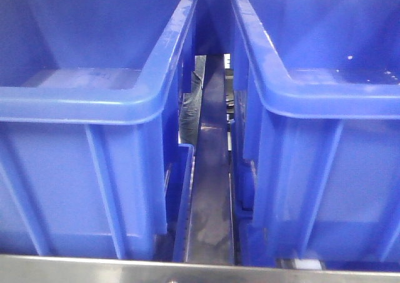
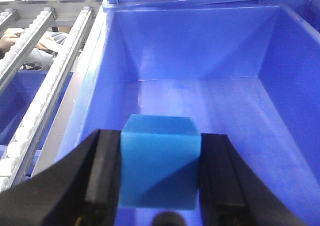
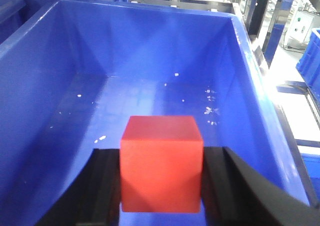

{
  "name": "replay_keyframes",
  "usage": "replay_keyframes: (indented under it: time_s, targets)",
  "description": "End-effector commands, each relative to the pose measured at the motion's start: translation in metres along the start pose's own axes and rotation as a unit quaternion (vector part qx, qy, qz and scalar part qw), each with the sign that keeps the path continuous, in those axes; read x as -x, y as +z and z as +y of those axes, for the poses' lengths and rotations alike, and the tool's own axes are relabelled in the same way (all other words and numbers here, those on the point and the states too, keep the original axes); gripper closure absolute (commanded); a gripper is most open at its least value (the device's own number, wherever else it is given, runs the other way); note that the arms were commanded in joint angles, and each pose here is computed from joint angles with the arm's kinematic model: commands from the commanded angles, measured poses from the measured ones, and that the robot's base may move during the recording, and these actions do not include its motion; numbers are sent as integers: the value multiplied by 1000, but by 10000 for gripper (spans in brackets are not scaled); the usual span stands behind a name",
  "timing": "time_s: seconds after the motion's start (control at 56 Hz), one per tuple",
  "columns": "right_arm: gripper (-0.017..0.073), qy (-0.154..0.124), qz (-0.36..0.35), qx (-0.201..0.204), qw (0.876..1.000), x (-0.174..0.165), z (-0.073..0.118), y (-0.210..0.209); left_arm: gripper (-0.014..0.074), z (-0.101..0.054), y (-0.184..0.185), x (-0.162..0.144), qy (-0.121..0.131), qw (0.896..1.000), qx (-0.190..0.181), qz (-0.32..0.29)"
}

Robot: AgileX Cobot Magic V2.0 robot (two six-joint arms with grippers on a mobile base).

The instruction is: Sort and place red and blue blocks on shelf

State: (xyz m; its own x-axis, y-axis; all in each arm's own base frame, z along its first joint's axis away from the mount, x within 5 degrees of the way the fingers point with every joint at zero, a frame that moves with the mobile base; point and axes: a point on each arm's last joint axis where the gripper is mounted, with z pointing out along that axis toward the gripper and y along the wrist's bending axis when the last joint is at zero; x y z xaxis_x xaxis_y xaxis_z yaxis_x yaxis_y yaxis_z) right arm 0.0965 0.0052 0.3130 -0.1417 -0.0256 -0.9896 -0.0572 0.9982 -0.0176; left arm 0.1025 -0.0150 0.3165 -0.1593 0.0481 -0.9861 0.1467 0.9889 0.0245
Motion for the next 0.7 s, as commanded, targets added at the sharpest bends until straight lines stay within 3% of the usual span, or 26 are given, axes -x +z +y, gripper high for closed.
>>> replay_keyframes:
  time_s: [0.0,0.679]
  targets:
    - [176,-3,-57,-5,998,17,-1,-2,338,0,-2,18,-2,998,0,-58]
    - [176,-3,-61,-6,998,18,-1,-3,338,0,-3,21,-4,997,-1,-75]
